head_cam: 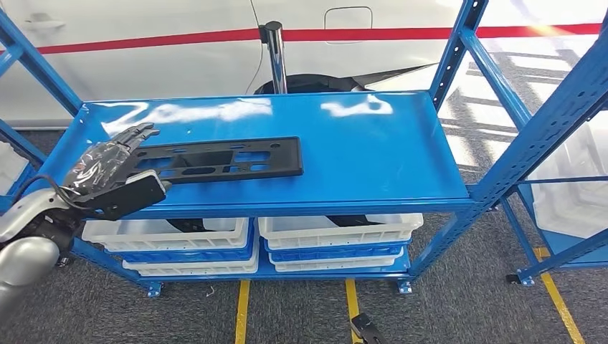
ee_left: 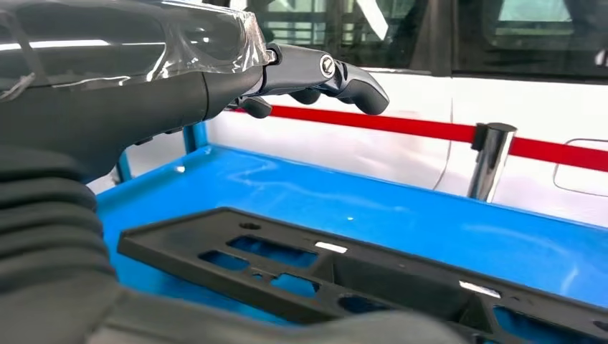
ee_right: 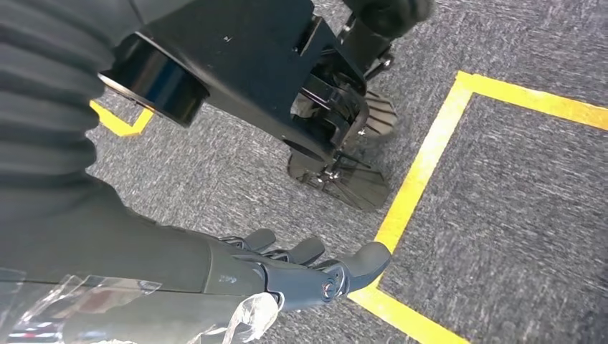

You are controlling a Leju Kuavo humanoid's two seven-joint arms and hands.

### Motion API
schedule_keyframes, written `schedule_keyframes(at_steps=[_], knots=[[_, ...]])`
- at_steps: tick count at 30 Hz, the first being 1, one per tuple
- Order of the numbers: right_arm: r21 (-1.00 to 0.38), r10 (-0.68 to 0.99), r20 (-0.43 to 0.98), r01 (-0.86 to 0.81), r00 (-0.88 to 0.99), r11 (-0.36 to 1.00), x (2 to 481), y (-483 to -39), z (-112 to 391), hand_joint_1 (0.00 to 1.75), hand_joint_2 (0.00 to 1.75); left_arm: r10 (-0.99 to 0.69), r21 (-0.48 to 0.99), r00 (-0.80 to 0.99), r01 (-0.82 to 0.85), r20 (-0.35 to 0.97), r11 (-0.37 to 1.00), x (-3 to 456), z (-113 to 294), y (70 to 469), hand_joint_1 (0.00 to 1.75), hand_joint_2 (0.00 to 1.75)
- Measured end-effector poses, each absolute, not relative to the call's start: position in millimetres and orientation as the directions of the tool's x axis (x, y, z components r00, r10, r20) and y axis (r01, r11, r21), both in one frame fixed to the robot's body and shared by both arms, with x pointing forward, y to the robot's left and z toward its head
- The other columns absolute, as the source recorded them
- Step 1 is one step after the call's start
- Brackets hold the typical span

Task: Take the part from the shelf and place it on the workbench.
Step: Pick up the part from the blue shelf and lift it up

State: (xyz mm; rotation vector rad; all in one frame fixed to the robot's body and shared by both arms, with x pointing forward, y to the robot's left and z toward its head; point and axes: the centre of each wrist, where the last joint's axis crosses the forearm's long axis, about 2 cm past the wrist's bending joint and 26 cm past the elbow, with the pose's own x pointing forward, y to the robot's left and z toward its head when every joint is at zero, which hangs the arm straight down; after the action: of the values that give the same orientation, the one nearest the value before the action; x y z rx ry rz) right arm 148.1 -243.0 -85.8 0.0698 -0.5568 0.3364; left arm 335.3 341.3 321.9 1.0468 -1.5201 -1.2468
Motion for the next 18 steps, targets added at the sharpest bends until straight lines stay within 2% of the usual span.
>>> schedule_keyframes(at_steps=[7,18], knots=[[-0.024,0.298,0.53,-0.337,0.794,0.941,149,-242,-85,0.0,1.75,-0.957,0.992,-0.279,-0.066,0.082,0.105,334,325,331,0.0,1.75],[-0.025,0.307,0.53,-0.347,0.791,0.937,149,-242,-85,0.0,1.75,-0.961,0.999,-0.275,0.032,0.019,0.011,332,314,317,0.0,1.75]])
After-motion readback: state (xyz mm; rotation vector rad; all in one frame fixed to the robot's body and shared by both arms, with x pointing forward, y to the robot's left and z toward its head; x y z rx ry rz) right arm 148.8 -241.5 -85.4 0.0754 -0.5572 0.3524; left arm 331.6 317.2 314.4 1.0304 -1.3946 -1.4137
